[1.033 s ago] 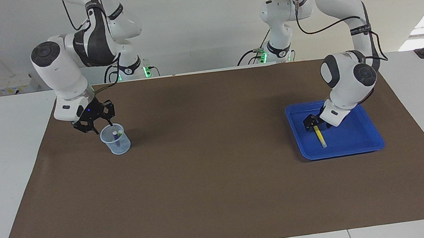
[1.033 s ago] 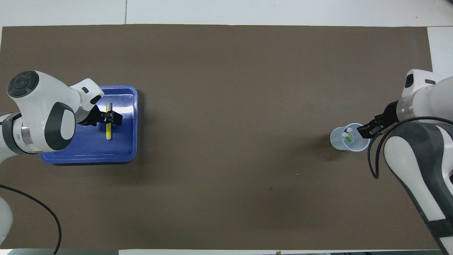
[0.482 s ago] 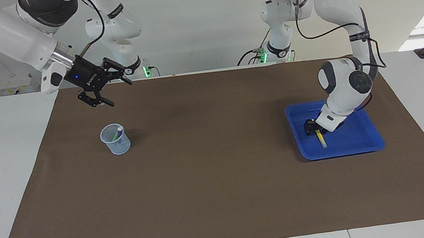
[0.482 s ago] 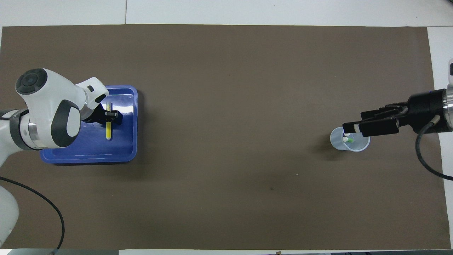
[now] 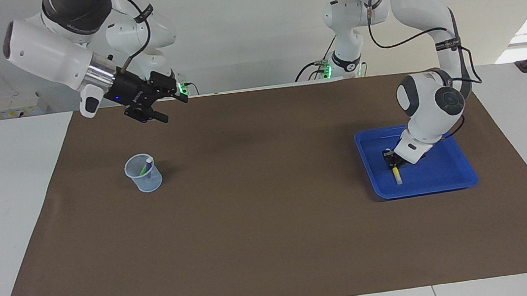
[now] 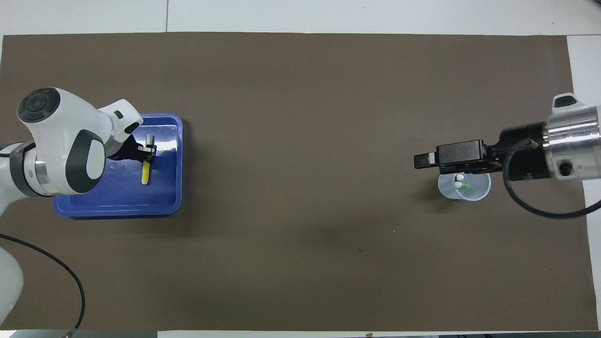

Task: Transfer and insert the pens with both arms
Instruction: 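Grasp and lift the yellow pen with the left gripper toward the right, then grasp the yellow pen with the right gripper, open the left gripper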

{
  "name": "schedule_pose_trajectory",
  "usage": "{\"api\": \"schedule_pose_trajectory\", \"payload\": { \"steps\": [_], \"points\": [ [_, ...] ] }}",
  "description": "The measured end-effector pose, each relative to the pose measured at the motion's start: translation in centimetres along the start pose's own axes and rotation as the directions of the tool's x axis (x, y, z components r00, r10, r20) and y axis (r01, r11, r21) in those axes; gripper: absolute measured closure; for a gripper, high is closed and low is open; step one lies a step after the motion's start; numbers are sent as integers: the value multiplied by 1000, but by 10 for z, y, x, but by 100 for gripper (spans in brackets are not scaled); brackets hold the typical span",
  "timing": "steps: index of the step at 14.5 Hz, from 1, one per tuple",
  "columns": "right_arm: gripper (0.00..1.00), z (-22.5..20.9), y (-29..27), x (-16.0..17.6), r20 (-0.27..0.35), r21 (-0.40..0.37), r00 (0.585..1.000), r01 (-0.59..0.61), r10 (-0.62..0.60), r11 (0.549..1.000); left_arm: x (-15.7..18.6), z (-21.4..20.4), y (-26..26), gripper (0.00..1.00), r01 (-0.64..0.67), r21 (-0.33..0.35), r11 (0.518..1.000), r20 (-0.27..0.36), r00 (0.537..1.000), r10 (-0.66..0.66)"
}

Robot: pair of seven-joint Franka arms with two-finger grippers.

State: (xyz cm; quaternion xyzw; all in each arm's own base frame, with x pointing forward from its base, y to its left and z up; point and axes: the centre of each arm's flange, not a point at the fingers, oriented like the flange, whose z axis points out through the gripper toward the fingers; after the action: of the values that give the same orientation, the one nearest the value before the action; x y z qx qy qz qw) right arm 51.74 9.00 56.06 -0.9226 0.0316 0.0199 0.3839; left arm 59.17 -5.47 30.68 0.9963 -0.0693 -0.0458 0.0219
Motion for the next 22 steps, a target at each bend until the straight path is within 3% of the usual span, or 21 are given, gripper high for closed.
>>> {"api": "schedule_pose_trajectory", "payload": {
  "steps": [6, 8, 11, 13, 14, 17, 20, 22],
  "points": [
    [0, 39, -34, -9, -2, 12, 996, -93, 93, 996, 10, -51, 8, 83, 70, -52, 996, 87, 994, -65],
    [0, 48, -36, -12, -10, 22, 994, -112, 113, 993, 10, -81, 17, 83, 163, -105, 981, 134, 980, -148],
    [0, 53, -41, -16, -5, 41, 986, -164, 164, 986, 1, -142, 50, 83, 380, -180, 907, 228, 913, -338],
    [0, 56, -46, -20, -1, 43, 984, -180, 180, 983, -10, -172, 89, 83, 556, -188, 809, 289, 819, -496],
    [0, 59, -49, -20, -6, 44, 982, -187, 187, 981, -16, -183, 113, 83, 646, -183, 741, 329, 751, -573],
    [0, 75, -71, -24, -46, 54, 973, -224, 226, 973, -32, -202, 173, 83, 855, -117, 506, 468, 497, -731],
    [0, 99, -102, -35, -95, 77, 960, -255, 262, 964, -43, -208, 212, 83, 952, -26, 306, 595, 261, -760],
    [0, 107, -111, -40, -94, 81, 955, -273, 280, 959, -48, -205, 230, 83, 980, 14, 196, 649, 140, -747]
  ]
}}
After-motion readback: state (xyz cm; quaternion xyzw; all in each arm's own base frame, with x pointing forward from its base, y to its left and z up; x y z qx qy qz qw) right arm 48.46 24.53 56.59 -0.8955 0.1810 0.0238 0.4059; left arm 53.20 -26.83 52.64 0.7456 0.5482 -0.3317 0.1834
